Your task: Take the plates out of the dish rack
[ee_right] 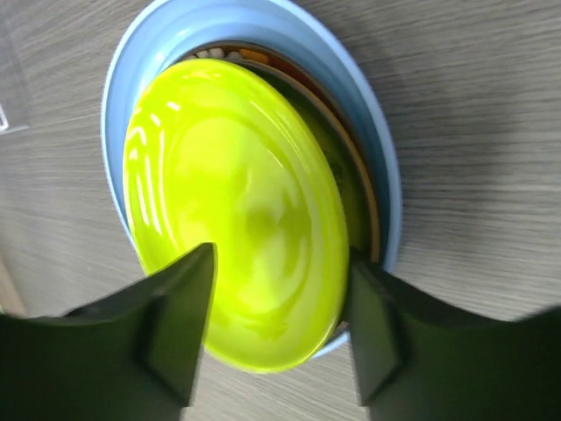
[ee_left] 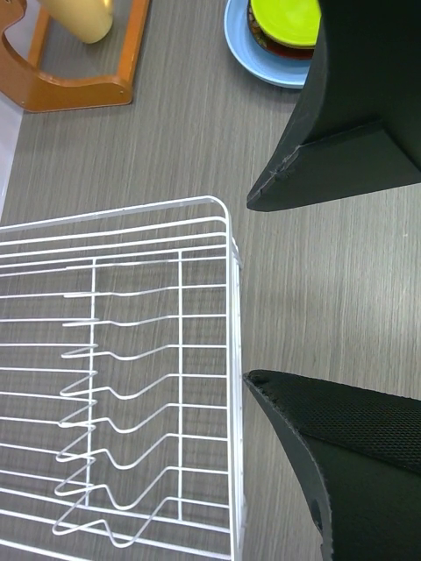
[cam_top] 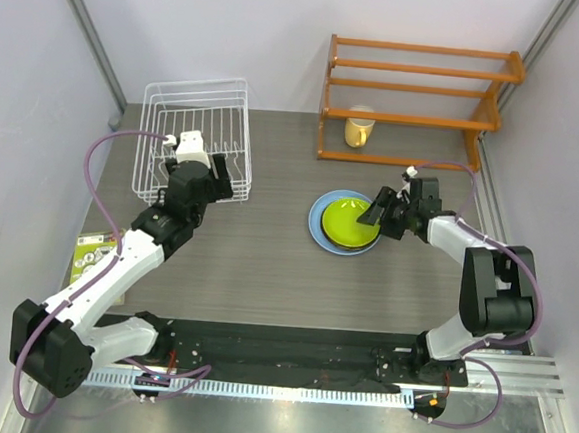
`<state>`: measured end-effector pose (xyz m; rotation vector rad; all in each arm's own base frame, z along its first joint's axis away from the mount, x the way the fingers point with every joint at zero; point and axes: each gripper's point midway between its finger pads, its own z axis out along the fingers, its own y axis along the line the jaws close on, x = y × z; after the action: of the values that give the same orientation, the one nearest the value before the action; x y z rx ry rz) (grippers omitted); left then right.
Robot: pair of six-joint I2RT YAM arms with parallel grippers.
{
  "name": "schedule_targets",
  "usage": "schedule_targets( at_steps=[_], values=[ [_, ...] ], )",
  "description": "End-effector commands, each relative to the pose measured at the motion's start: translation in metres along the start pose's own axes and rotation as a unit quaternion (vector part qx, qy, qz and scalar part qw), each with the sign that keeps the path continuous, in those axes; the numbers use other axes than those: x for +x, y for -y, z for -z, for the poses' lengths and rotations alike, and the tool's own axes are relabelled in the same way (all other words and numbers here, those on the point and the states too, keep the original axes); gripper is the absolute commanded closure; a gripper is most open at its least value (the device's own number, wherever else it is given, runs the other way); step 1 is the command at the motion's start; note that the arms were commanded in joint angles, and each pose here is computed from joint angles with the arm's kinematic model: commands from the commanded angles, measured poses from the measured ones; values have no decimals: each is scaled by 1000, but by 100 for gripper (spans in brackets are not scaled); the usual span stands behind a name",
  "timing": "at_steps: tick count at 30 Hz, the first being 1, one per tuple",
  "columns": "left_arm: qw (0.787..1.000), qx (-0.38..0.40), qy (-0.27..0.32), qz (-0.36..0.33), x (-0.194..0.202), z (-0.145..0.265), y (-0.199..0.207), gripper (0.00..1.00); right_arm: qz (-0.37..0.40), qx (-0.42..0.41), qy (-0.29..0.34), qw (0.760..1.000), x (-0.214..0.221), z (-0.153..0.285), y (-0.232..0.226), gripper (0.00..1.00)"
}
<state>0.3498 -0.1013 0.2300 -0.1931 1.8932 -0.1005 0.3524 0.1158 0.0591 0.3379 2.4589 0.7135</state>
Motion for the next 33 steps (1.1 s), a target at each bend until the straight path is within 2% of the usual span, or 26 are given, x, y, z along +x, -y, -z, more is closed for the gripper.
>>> schedule_targets(
  at_steps=[1,3,4,13,14,15,18,21,23,24,26,33],
  values=[
    [1000,-12,17,-3,-10,5,-6,26,27,-33,21,999,-21,2,-19,24],
    [1000,-12,17,-4,-11,5,-6,26,33,-24,23,999,-25,4,-17,20],
    [1000,-14,16,-5,-10,5,-7,26,42,-17,22,999,-26,5,-16,13],
    [1000,-17,20,-5,-13,5,-8,23,79,85,60,991,-50,41,2,9],
    [1000,-17,21,-4,-14,5,-7,23,85,88,64,990,-52,44,2,2],
    [1000,-18,21,-4,-14,5,-7,20,89,90,71,989,-55,49,1,0],
    [1000,-19,22,-3,-16,6,-8,20,94,106,77,987,-58,57,3,0],
    [1000,-16,21,-3,-16,7,-7,8,96,120,92,984,-61,67,5,0],
    [1000,-14,22,-2,-15,5,-6,6,97,142,116,978,-67,78,10,0],
    [1000,-19,20,-2,-15,4,-7,0,99,144,121,977,-67,81,10,0],
    [1000,-18,14,-8,-16,1,-5,0,96,183,152,967,-76,90,23,0],
    [999,-33,13,-18,-20,-3,-7,0,73,242,235,938,-82,104,50,0]
  ],
)
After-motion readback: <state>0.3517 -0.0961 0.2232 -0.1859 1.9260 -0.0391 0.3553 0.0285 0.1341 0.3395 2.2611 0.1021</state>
